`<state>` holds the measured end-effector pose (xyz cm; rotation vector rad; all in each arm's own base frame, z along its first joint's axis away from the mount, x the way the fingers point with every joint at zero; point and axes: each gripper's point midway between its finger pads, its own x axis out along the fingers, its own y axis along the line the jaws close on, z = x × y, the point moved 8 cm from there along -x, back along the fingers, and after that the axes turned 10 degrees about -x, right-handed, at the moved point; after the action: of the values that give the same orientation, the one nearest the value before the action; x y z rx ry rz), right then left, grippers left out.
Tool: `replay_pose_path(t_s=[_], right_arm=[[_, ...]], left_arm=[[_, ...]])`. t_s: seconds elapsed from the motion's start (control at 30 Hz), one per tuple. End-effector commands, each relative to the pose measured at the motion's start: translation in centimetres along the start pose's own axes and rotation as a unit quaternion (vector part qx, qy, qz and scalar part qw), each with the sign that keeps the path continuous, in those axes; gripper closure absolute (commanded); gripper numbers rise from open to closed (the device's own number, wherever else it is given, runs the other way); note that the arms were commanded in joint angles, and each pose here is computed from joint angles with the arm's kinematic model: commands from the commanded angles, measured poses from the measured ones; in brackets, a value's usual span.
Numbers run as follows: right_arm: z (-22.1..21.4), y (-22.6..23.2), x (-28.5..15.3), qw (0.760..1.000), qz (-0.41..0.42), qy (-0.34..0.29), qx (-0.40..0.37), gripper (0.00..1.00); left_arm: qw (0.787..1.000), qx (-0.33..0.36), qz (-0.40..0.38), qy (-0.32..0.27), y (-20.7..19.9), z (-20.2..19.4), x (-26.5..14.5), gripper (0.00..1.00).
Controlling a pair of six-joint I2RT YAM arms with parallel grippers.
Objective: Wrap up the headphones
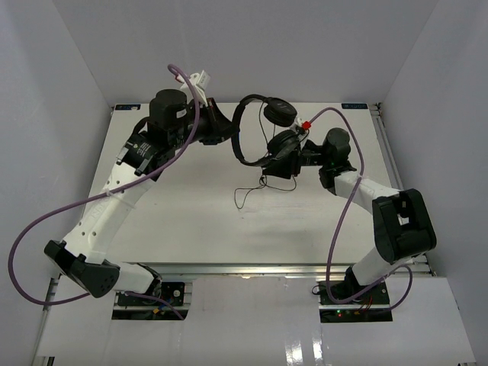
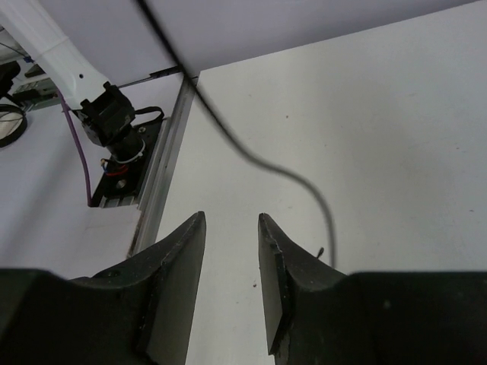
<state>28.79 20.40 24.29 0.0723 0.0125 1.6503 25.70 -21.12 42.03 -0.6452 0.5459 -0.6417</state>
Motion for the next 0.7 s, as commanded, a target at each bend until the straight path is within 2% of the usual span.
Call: replay_pose_path(t_s=[0.0, 0.23, 0.37, 0.47, 0.57, 0.63, 0.67], right_arm=[[-0.3, 1.3, 1.1, 0.998, 0.044, -0.022, -0.024, 0.58], [0.0, 1.7, 3.2, 0.993, 0.096, -0.059, -0.02, 0.57], [-0.6, 1.7, 3.2, 0.993, 0.11, -0.04, -0.022, 0.57], [-0.8, 1.6, 2.4, 0.997, 0.07, -0.025, -0.035, 0.57], [-1.6, 1.0, 1.8, 0.994, -0.015, 0.06, -0.095, 0.57], [-1.9, 1.1, 0.9, 0.988, -0.051, 0.103, -0.107, 0.56], [-1.8, 1.3, 0.5, 0.987, -0.061, 0.105, -0.11, 0.57]], left_arm=[[0.998, -0.012, -0.026, -0.052, -2.5, 2.4, -1.9, 1.0], [0.997, -0.014, -0.024, -0.068, -3.6, 3.6, -2.8, 1.0], [0.997, -0.01, -0.018, -0.076, -3.8, 4.0, -3.1, 1.0], [0.997, -0.005, -0.009, -0.081, -3.6, 4.2, -3.1, 1.0], [0.997, -0.003, -0.005, -0.081, -3.5, 4.2, -2.9, 1.0], [0.997, 0.0, -0.004, -0.081, -3.4, 4.2, -2.8, 1.0], [0.997, -0.001, -0.003, -0.08, -3.4, 4.1, -2.8, 1.0]])
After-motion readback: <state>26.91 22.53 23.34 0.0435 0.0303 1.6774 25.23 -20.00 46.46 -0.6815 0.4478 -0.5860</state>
